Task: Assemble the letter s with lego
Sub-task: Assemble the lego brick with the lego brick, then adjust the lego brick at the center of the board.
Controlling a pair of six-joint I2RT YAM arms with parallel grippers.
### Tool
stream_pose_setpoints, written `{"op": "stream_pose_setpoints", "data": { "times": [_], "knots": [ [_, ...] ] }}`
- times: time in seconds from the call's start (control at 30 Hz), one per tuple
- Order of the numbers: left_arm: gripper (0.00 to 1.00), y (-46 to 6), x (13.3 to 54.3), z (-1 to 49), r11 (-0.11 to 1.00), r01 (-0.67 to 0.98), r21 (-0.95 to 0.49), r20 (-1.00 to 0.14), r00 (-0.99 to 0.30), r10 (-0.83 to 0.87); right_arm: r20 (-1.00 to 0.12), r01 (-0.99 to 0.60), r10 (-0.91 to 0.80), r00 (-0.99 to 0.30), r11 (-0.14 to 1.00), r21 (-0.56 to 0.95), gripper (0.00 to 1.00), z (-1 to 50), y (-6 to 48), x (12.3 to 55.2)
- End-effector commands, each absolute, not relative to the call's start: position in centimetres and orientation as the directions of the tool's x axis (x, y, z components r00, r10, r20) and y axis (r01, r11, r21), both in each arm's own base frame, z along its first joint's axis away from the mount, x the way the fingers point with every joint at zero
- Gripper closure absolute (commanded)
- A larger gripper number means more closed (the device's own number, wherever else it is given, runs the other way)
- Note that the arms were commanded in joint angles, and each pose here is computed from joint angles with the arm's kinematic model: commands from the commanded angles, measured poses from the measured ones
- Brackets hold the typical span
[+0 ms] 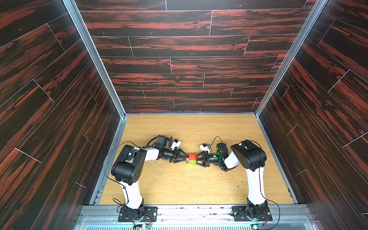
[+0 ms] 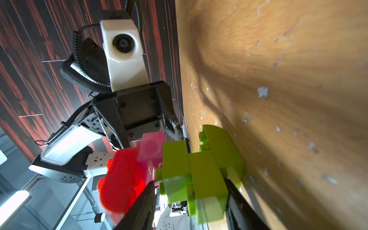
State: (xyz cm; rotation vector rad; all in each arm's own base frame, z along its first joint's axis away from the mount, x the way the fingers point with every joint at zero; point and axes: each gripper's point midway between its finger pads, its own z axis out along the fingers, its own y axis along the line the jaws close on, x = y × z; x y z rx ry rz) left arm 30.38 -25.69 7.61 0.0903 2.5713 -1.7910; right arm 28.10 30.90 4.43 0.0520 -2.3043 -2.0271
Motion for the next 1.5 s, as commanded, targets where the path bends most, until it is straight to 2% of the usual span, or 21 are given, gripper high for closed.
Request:
{"op": "stream_pose_setpoints", "data": {
  "times": [0.0,0.33,0.6,0.73,0.87,1.07,1.23,1.37,1.47],
  "knots": [
    [0.45,-25.5,30.5,9.1,0.329,0.091,-0.94,-0.083,-0.996,0.039,0.188,0.174,-0.053,-0.981,0.191,0.966,0.43,0.9,29.8,26.7],
    [0.43,-25.0,30.7,9.4,0.343,0.098,-0.934,-0.09,-0.995,0.038,0.184,0.174,-0.037,-0.982,0.19,0.966,0.43,1.1,29.0,26.7],
    [0.35,-24.2,30.6,9.5,0.376,0.11,-0.92,-0.101,-0.994,0.044,0.176,0.174,0.006,-0.984,0.2,0.964,0.42,1.2,27.2,27.1],
    [0.31,-23.2,30.5,9.5,0.412,0.109,-0.905,-0.102,-0.994,0.039,0.118,0.122,0.03,-0.993,0.224,0.967,0.42,2.1,25.6,27.7],
    [0.27,-21.3,30.3,10.3,0.504,0.161,-0.848,-0.158,-0.986,0.049,-0.009,0.001,0.034,-0.999,0.277,0.961,0.4,4.0,23.8,28.8],
    [0.25,-18.7,30.4,10.2,0.644,0.241,-0.726,-0.274,-0.961,0.05,-0.388,-0.379,-0.052,-0.92,0.364,0.851,0.35,8.2,23.1,30.0],
    [0.22,-16.6,30.9,11.1,0.73,0.321,-0.603,-0.414,-0.909,0.057,-0.681,-0.662,-0.074,-0.728,0.331,0.672,0.32,12.3,23.8,30.0],
    [0.17,-15.1,31.4,11.8,0.771,0.349,-0.533,-0.502,-0.864,0.043,-0.819,-0.817,-0.177,-0.546,0.33,0.473,0.25,12.9,25.1,29.1],
    [0.16,-14.5,31.4,11.9,0.783,0.347,-0.516,-0.527,-0.85,0.03,-0.87,-0.889,-0.283,-0.403,0.348,0.299,0.23,11.9,26.0,28.9]
  ]
}}
